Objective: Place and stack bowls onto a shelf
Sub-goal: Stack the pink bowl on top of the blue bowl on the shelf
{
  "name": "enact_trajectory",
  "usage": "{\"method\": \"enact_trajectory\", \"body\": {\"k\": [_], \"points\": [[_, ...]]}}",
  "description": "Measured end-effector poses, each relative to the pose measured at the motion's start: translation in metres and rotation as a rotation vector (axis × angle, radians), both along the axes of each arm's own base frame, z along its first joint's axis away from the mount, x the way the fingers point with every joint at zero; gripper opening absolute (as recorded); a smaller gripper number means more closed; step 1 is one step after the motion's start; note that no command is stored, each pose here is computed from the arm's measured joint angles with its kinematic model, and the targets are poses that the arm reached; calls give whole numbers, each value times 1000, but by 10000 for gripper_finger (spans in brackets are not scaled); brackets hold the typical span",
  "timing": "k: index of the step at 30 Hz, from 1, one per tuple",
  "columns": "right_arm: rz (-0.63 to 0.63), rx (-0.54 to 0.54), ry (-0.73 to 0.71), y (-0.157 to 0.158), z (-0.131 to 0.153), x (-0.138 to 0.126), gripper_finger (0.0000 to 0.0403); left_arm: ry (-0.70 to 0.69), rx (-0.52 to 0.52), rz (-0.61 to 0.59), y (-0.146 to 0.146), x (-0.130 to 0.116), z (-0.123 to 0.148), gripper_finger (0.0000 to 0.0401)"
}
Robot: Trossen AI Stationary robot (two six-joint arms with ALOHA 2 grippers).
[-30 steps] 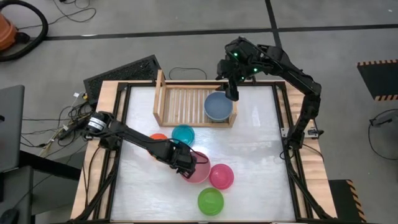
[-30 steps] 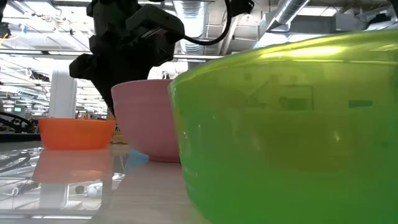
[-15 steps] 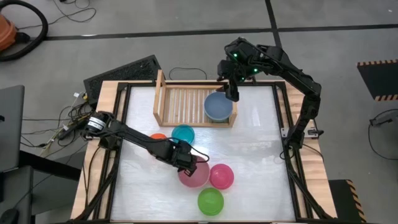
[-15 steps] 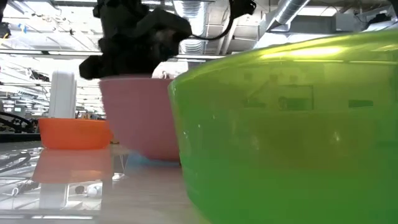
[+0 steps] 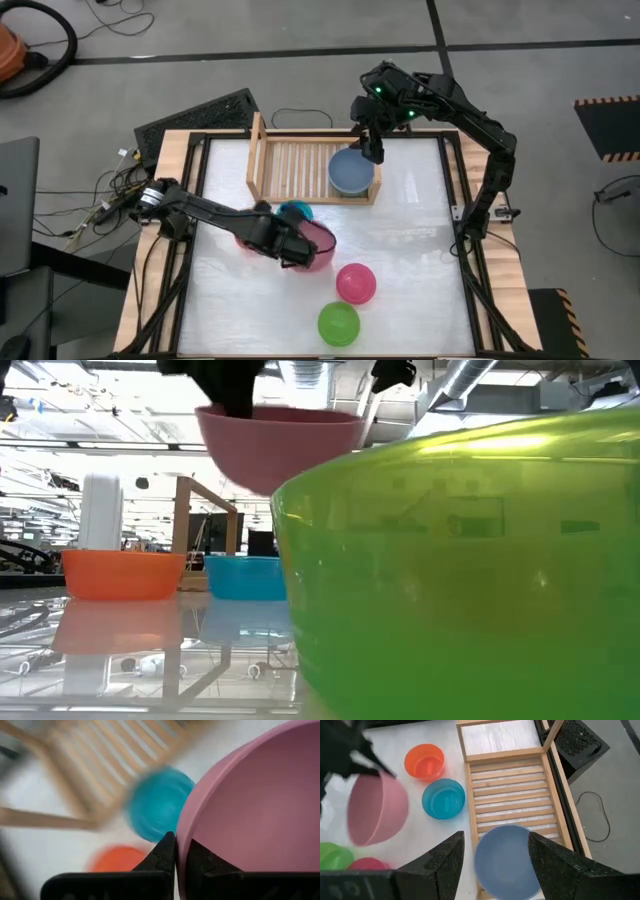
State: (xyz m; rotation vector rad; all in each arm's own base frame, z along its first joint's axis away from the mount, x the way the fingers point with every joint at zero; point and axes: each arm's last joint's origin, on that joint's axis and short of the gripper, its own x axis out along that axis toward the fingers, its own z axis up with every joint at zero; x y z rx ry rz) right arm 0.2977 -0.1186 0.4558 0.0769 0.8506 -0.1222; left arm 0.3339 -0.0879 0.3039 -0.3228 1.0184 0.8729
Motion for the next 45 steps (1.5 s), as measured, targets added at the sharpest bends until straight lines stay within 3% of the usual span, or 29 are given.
{"method": "enact_trajectory", "body": {"k": [4,13,20,27,34,45], "points": [[15,-24,-14,9,1,5,244,13,192,62,13,-11,26,0],[-29,-211,-47,32,7,20,244,-146,448,137,48,-33,68,0],[-92,-293,-138,48,15,30,244,-204,669,193,75,-55,99,0],[-188,-392,-268,65,28,40,244,-226,703,222,107,-68,129,0],[-280,-464,-338,78,36,44,244,-280,639,-15,141,-53,155,0],[-539,-486,-365,77,37,41,244,-276,737,-120,164,-44,168,0]]}}
